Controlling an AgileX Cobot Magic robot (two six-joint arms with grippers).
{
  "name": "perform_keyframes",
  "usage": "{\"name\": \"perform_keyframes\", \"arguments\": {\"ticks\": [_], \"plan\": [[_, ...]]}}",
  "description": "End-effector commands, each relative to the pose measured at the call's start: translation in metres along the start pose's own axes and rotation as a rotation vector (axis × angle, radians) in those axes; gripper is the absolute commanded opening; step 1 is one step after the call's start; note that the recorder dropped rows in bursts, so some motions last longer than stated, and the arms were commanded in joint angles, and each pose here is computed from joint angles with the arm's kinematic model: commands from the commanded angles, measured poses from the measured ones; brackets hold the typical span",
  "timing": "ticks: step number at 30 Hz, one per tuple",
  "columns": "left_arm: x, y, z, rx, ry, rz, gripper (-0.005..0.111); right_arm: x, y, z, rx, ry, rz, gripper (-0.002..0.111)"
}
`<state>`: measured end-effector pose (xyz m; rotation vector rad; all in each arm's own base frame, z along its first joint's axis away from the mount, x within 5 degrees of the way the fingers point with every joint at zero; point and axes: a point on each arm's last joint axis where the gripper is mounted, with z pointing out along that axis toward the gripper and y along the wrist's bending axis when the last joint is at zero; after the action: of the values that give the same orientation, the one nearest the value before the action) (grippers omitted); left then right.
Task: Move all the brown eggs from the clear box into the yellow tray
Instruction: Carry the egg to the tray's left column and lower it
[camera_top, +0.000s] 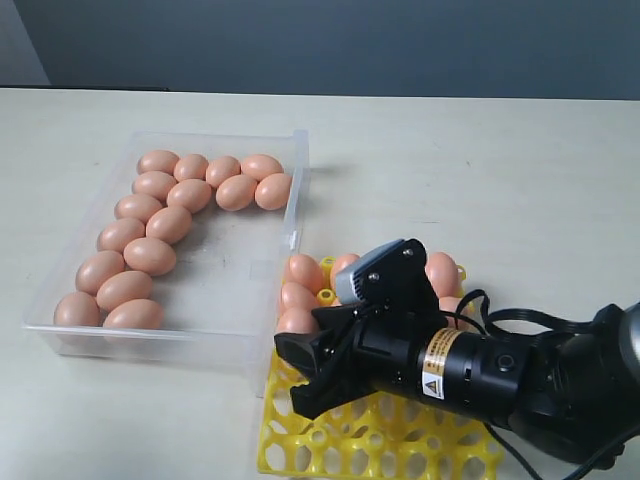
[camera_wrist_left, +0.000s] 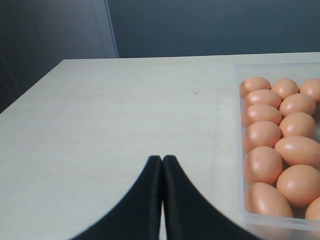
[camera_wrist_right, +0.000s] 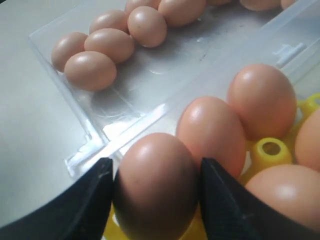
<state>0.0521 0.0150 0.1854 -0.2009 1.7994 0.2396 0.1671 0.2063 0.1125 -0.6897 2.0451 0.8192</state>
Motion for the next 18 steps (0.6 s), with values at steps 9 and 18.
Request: {"name": "perform_keyframes", "arguments": {"ticks": [9,18], "plan": [[0.000,0.000,0.000,0.004,-0.012,0.001,0.000,0.002,0.006,0.002,-0.085,-0.010,0.025,0.011],[0.000,0.000,0.000,0.004,-0.012,0.001,0.000,-0.001,0.009,-0.001,-0.104,0.001,0.043,0.047]]}}
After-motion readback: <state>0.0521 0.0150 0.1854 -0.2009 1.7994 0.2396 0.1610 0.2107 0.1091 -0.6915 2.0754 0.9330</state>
